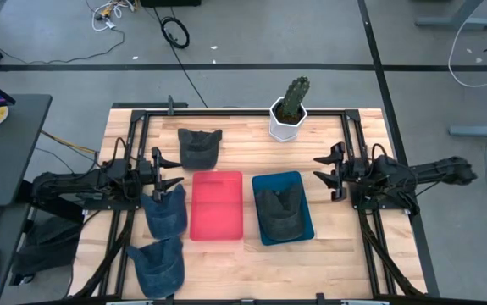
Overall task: Pick & Place hat
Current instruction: Put the gray cap into the blue bin
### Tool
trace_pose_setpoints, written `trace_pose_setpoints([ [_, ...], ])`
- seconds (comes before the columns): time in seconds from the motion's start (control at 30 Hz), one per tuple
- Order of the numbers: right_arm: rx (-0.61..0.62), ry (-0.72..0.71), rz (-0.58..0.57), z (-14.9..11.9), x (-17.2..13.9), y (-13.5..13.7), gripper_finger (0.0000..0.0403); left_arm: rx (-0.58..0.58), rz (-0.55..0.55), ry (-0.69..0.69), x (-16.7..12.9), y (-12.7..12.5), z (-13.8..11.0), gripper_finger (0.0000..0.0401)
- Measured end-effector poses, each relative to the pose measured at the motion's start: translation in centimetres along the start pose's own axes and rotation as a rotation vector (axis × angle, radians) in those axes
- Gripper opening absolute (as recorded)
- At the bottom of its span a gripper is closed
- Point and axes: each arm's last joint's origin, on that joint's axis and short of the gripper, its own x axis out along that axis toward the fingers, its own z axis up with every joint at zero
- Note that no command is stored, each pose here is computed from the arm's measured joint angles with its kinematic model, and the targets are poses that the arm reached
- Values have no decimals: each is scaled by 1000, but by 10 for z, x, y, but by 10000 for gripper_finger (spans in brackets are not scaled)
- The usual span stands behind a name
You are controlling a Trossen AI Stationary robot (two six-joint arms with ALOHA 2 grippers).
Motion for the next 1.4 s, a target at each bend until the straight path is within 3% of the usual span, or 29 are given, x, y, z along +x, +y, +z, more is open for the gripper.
trace_pose_setpoints([
  [0.43,-92,103,16,-8,-10,-1,204,-11,0,0,0,0,0,227],
  [0.83,-109,396,48,-35,-20,1,204,-30,34,-70,0,1,7,227],
  [1.03,-145,391,49,-34,-19,0,204,-30,58,-64,0,2,6,227],
  [1.4,55,335,4,-29,-17,-1,204,79,155,-57,-1,5,7,227],
])
